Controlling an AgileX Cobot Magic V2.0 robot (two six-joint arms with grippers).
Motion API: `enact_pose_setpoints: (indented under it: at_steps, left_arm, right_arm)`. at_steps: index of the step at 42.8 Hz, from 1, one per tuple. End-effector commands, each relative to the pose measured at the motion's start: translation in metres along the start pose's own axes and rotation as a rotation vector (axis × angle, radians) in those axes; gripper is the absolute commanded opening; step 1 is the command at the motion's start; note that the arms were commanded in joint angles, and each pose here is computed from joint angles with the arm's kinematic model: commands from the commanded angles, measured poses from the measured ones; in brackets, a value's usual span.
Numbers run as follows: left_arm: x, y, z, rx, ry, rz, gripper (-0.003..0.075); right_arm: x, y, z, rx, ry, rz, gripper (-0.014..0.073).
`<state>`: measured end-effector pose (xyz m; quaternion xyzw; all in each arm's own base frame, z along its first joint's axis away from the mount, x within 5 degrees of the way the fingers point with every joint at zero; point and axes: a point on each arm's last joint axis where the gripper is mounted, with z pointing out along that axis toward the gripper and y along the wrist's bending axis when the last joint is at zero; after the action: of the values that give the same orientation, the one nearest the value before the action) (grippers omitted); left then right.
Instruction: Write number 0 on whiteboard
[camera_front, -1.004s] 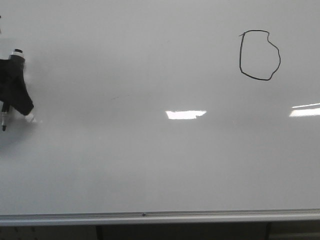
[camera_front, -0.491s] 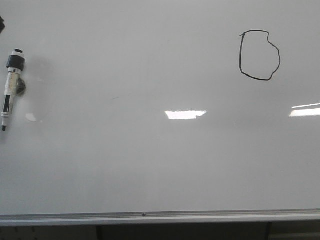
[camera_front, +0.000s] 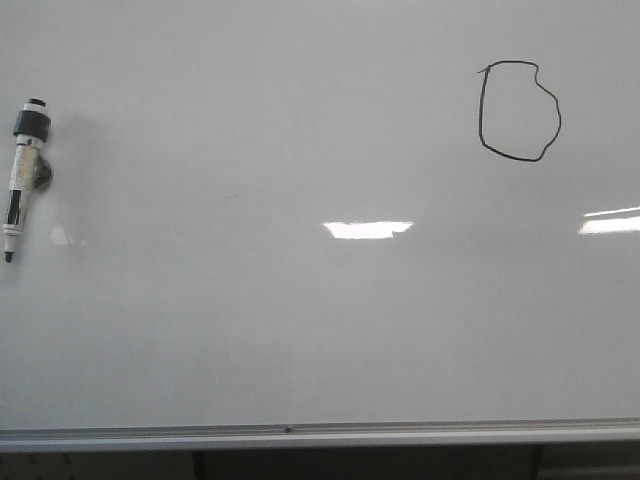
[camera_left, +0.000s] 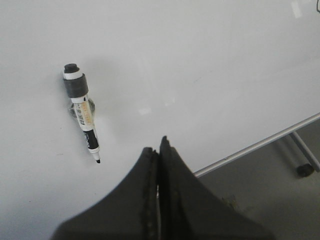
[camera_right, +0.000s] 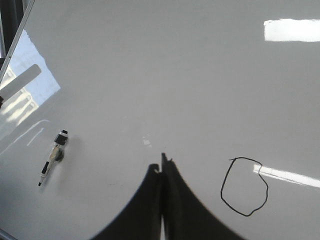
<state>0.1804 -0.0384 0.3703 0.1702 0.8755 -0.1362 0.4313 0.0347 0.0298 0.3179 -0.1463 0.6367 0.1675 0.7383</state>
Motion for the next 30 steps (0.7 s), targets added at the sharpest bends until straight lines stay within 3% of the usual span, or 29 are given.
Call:
enact_pose_setpoints:
  at_steps: [1,17,30]
  left_arm:
    - [0.007,-0.011,-0.029,-0.046,-0.19,-0.001,-0.0019]
    - [0.102,-0.05,-0.1,-0.145,-0.584,0.098,-0.002]
    - [0.13,-0.069,-0.13,-0.137,-0.771,0.143,-0.002]
  right_arm:
    - [-0.011,-0.004,0.0,0.04,-0.056,0.016,-0.0068]
    - [-0.011,-0.004,0.0,0.04,-0.056,0.016,-0.0068]
    - [-0.011,-0.004,0.0,0.04,-0.056,0.016,-0.0068]
